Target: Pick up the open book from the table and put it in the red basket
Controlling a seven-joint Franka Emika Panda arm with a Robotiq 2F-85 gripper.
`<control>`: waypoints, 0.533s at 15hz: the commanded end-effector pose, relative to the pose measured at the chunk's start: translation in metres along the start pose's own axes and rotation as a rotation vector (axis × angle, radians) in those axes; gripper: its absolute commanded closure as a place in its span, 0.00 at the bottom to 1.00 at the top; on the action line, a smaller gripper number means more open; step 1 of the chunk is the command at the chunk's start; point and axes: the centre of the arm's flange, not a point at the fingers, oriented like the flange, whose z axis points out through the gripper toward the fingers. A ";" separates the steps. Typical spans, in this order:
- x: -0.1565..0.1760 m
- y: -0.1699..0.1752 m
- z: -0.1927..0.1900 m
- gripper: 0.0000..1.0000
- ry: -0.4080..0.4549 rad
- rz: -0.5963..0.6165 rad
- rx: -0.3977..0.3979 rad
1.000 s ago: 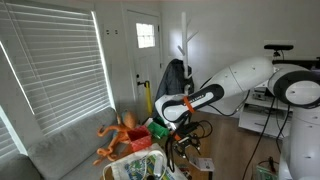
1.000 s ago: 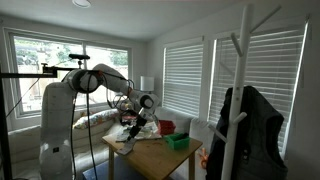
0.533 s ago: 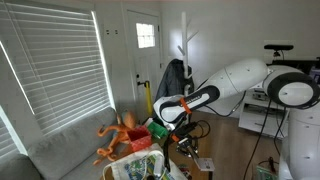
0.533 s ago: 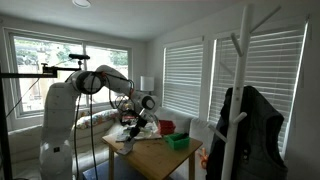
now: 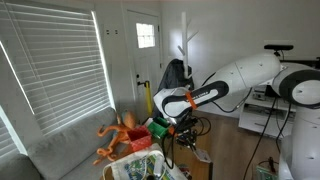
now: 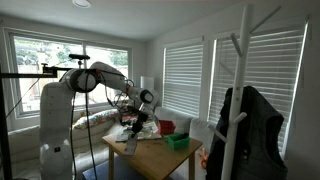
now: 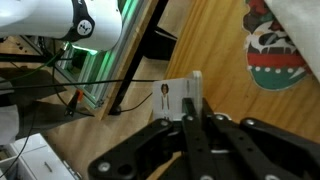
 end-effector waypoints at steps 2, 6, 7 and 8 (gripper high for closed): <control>-0.029 0.076 -0.049 0.96 0.124 0.071 0.186; -0.025 0.062 -0.056 0.97 0.080 0.076 0.171; -0.017 0.053 -0.058 0.97 0.095 0.185 0.245; -0.012 0.049 -0.064 0.97 0.086 0.205 0.288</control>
